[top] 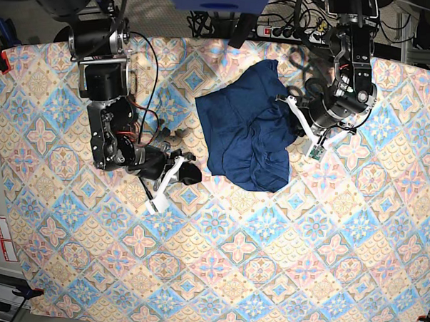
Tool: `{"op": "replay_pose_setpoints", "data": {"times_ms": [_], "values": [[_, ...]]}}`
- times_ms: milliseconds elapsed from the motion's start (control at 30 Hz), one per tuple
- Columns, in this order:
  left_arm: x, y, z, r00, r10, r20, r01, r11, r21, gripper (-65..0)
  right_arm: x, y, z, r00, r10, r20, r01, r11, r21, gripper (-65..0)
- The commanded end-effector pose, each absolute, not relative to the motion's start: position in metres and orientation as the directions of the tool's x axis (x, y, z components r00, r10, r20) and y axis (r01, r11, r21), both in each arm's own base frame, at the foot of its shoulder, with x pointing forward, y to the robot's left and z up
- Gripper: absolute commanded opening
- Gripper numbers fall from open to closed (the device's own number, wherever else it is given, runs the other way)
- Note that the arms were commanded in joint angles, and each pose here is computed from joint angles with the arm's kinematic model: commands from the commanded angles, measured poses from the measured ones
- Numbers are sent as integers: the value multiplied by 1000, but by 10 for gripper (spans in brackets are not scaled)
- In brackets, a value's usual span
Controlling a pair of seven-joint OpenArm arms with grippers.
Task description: Fold the T-shirt properly
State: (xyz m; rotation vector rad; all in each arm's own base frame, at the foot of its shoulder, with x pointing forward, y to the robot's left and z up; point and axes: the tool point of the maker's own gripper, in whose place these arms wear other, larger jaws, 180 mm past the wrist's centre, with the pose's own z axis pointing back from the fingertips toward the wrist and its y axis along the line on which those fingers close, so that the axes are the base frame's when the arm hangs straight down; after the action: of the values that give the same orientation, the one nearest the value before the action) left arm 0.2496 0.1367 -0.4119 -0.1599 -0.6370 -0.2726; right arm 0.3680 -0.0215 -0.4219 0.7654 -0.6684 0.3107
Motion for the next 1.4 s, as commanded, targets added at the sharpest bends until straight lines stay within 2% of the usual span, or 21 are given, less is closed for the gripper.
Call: {"op": "replay_pose_setpoints", "data": {"times_ms": [0,67,133,233,333,633,833,1367], "values": [[259,137,-401,741,-201,641,305,951,-55,-650,380,-19,-402,712,0,702,-519,673,527,-629],[259,137,-401,740,-201,642,306,951,-55,-650,381,-18,-397,700,4,715,-531,672,516,-617],[259,136,-401,740,-199,643,306,950,-58,-650,382,-17,-393,689,7,725,-541,670,508,-573],[259,136,-401,740,-199,643,306,950,-58,-650,381,-14,-393,691,6,722,-541,667,512,-442],[259,136,-401,740,-199,643,306,950,-58,-650,379,1,-392,689,11,724,-558,646,521,-362],[258,136,-402,741,-199,641,306,950,-59,-650,374,31,-388,689,13,724,-581,606,543,-351],[258,136,-401,739,-200,643,307,950,-58,-650,364,35,-417,723,51,689,-556,635,537,-351],[259,136,-401,738,-200,644,307,950,-57,-650,363,51,-428,754,3,657,-518,618,592,-354]]}}
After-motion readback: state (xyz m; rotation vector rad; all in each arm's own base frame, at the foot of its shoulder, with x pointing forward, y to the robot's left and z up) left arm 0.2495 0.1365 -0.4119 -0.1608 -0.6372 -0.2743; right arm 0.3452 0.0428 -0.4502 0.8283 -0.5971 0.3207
